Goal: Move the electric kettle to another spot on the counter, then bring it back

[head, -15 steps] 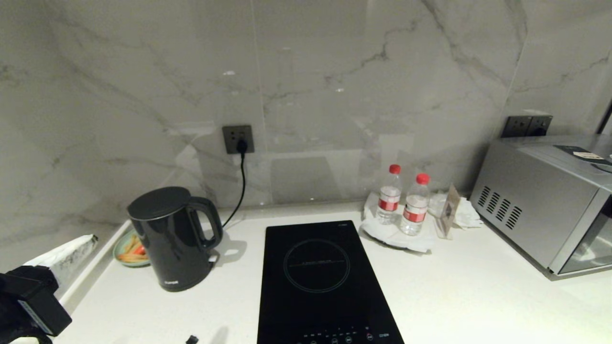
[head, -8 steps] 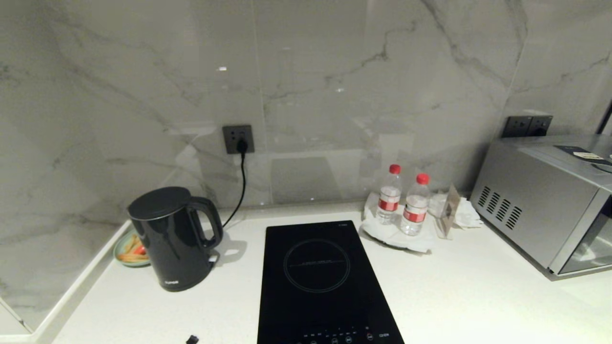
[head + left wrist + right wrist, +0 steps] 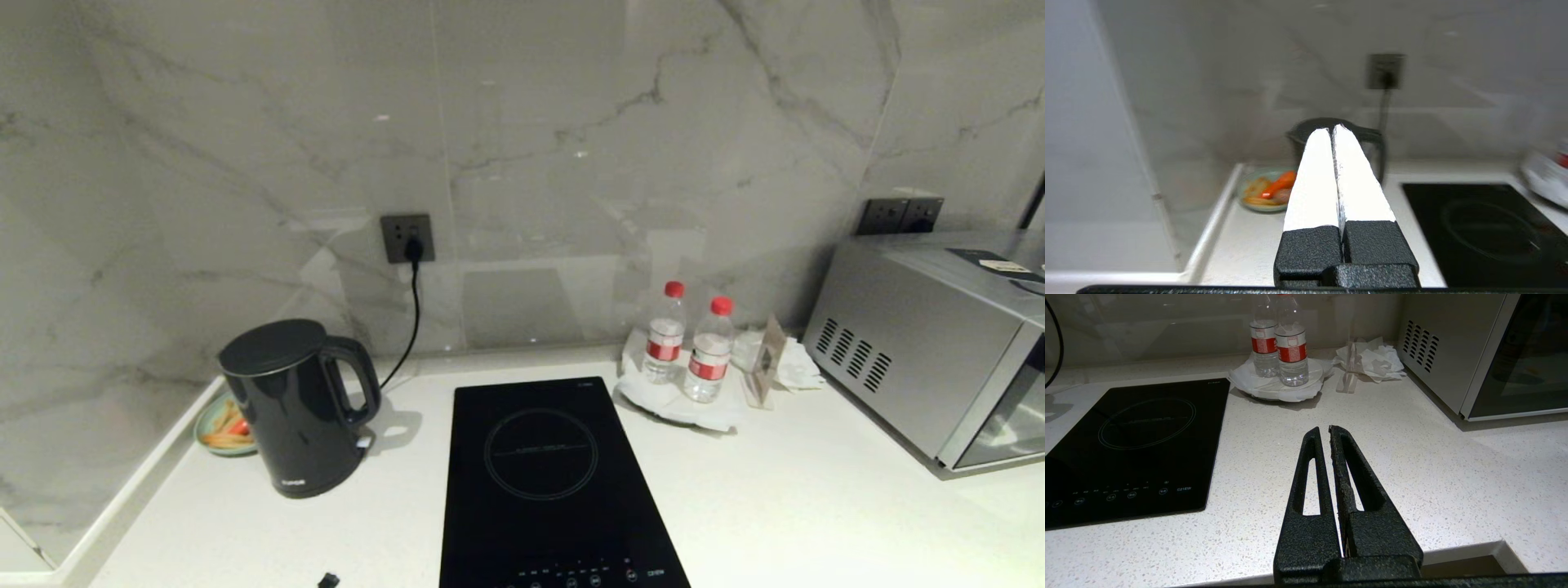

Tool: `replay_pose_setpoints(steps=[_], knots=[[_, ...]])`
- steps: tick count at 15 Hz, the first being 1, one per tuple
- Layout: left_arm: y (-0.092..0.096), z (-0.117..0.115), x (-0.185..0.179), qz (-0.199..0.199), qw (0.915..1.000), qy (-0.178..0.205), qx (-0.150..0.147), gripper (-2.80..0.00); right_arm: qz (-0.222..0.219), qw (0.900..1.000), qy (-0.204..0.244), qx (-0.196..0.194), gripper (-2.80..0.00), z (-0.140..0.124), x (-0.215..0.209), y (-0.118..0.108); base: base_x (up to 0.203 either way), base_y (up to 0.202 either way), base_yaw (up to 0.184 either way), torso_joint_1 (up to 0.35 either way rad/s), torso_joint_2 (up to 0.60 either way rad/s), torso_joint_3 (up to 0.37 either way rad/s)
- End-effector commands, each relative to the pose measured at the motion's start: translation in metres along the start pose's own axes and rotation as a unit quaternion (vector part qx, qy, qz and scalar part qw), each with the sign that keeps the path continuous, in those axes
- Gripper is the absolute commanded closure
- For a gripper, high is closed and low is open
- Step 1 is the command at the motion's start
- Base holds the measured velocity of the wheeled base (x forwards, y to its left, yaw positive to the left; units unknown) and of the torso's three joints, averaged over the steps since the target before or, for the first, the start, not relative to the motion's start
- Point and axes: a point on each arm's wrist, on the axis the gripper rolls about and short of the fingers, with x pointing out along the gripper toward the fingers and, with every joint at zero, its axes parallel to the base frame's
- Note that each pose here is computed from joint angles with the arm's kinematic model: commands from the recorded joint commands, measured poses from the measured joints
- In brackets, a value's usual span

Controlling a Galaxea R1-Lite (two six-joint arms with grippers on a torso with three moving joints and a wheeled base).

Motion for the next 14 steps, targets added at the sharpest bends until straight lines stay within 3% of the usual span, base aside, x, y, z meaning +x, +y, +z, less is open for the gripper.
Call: replay_pose_setpoints(steps=[1, 4, 8, 10, 14], knots=[[-0.001, -0.016, -0.015, -0.033, 0.9994, 0.004, 0.001, 0.0, 0.0, 1.0, 0.0, 0.0, 0.0, 0.0, 0.0, 0.0, 0.0, 0.0, 0.0, 0.0, 0.0, 0.0], [-0.004, -0.058, -0.026, -0.084, 0.9926, 0.087, 0.002, 0.0, 0.0, 1.0, 0.0, 0.0, 0.0, 0.0, 0.0, 0.0, 0.0, 0.0, 0.0, 0.0, 0.0, 0.0], [-0.005, -0.109, -0.026, -0.053, 0.985, 0.164, 0.014, 0.0, 0.0, 1.0, 0.0, 0.0, 0.0, 0.0, 0.0, 0.0, 0.0, 0.0, 0.0, 0.0, 0.0, 0.0], [-0.005, -0.116, -0.025, -0.054, 0.9827, 0.177, 0.001, 0.0, 0.0, 1.0, 0.0, 0.0, 0.0, 0.0, 0.0, 0.0, 0.0, 0.0, 0.0, 0.0, 0.0, 0.0], [-0.005, -0.116, -0.025, -0.056, 0.9826, 0.177, 0.011, 0.0, 0.0, 1.0, 0.0, 0.0, 0.0, 0.0, 0.0, 0.0, 0.0, 0.0, 0.0, 0.0, 0.0, 0.0]])
